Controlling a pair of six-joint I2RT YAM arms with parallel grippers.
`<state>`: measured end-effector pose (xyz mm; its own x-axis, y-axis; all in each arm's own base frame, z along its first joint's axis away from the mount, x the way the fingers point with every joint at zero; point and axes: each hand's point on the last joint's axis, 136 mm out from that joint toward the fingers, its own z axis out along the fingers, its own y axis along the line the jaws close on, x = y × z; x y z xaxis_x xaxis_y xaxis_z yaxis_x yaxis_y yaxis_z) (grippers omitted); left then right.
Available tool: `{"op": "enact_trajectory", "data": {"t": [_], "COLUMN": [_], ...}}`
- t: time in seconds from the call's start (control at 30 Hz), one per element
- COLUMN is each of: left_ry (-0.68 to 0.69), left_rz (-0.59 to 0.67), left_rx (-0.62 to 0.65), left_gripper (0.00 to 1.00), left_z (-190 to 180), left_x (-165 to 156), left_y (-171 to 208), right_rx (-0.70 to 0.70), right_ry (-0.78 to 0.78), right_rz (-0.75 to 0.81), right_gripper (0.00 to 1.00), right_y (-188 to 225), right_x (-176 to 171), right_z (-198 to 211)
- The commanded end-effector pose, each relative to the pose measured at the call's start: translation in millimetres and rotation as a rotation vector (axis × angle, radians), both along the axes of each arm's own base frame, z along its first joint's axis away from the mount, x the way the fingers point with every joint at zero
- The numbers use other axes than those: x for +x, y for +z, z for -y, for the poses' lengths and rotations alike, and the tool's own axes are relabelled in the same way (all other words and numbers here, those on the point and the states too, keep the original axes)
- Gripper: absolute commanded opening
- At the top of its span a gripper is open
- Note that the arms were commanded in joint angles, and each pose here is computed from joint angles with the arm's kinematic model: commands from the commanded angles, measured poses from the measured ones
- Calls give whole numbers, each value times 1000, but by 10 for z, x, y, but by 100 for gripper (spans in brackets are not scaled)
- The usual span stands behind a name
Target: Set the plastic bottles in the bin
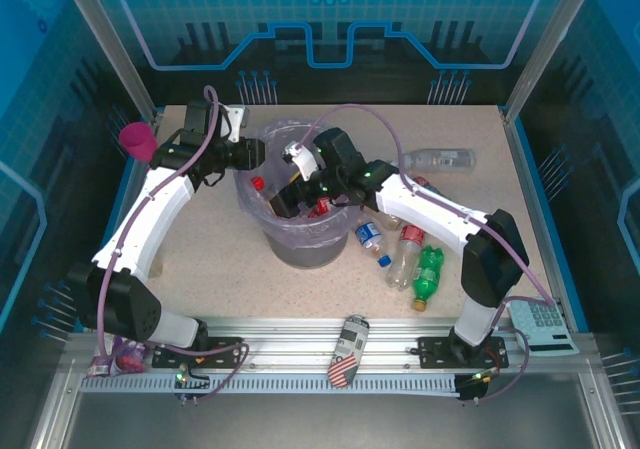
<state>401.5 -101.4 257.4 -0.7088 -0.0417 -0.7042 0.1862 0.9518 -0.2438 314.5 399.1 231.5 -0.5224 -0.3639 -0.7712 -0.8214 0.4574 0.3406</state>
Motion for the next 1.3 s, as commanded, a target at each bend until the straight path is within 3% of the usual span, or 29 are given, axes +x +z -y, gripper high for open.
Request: {"op": "enact_trajectory", "data": {"t": [0.0,0.33,0.5,0.6,0.77,1.0,1.1,1.27], "left_ry": [13,14,13,12,13,9,12,11], "left_rz": [-205,-202,-207,-207,-207,-220,-220,-230], "left_rx": [87,91,90,90,93,92,95,96], "left_gripper": [48,48,48,48,48,48,48,48], "left_z": [-80,-83,-77,-76,-78,-67,-77,-71], "left_x": [-136,-135,-136,-132,-135,-134,-131,-125], "left_y": [-679,-668,-687,-688,-687,-730,-735,-770], "right_rx": [35,111,125,83,-29,-334,-420,-503], "right_ry": [-11,-109,-207,-351,-686,-996,-1058,-1057], "right_rz": [83,293,413,383,214,-47,-200,-417], "right_gripper": [100,100,100,100,97,89,86,81], "right_y": [386,1272,1716,1768,1390,408,-49,-774], "right_x": [-18,4,-10,93,265,-161,-440,-863], "right_z": [-19,237,616,1031,2025,3101,3327,3370]}}
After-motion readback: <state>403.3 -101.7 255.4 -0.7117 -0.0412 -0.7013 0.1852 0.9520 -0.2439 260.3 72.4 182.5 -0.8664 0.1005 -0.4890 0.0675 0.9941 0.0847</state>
